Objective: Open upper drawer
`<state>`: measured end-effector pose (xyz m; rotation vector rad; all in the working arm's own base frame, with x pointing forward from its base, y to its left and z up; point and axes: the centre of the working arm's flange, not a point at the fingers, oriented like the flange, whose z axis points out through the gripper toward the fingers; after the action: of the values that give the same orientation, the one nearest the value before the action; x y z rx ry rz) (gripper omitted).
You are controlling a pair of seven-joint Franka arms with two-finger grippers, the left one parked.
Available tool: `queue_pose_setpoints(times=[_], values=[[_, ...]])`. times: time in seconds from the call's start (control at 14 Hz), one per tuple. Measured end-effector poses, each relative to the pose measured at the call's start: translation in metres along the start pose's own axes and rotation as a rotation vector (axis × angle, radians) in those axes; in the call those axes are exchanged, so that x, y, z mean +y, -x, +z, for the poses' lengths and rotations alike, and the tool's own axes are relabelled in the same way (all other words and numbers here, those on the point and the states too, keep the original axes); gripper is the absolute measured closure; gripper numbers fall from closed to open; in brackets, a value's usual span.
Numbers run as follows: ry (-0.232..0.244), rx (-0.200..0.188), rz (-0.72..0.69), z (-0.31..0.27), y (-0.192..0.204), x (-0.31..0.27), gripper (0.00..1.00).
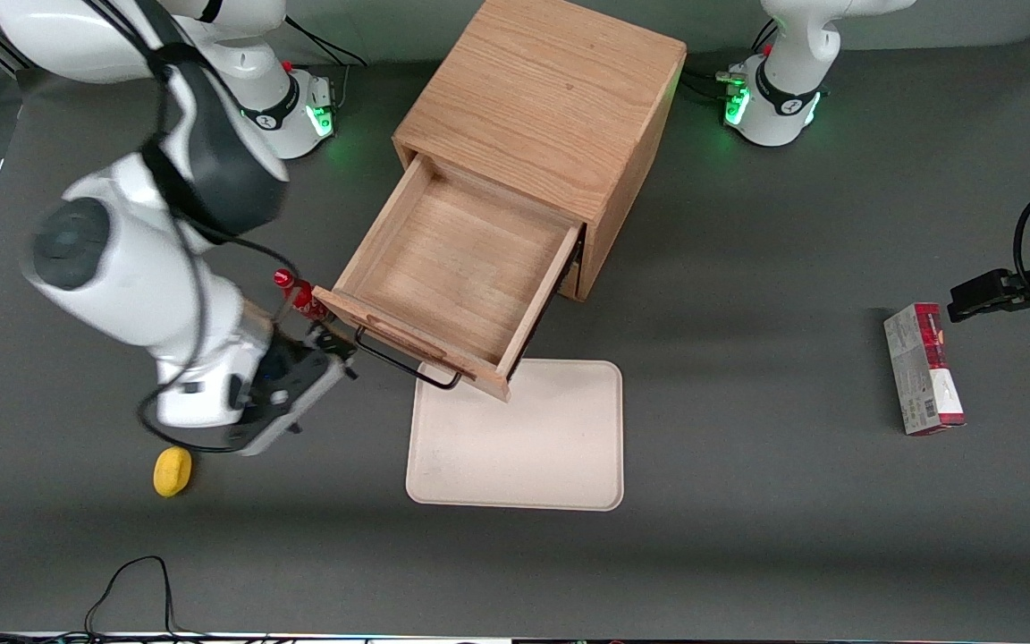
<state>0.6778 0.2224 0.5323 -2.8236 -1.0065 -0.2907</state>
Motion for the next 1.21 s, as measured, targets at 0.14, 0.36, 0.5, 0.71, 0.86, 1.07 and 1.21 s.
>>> queue_pose_setpoints(times=[0.14,0.36,0.5,0.71,0.86,1.07,1.21], values=[[-0.006,-0.042,0.127,-0.039,0.029,0.028,0.00],[0.031,-0.110,0.345,-0.083,0.072,0.032,0.00],[0.058,-0.144,0.478,-0.097,0.107,0.024,0.00],[0.091,-0.174,0.660,-0.114,0.161,0.006,0.00],[0.102,-0.182,0.725,-0.119,0.201,0.002,0.00],[0.102,-0.180,0.775,-0.122,0.239,0.008,0.00],[0.098,-0.182,0.785,-0.121,0.247,0.016,0.00]])
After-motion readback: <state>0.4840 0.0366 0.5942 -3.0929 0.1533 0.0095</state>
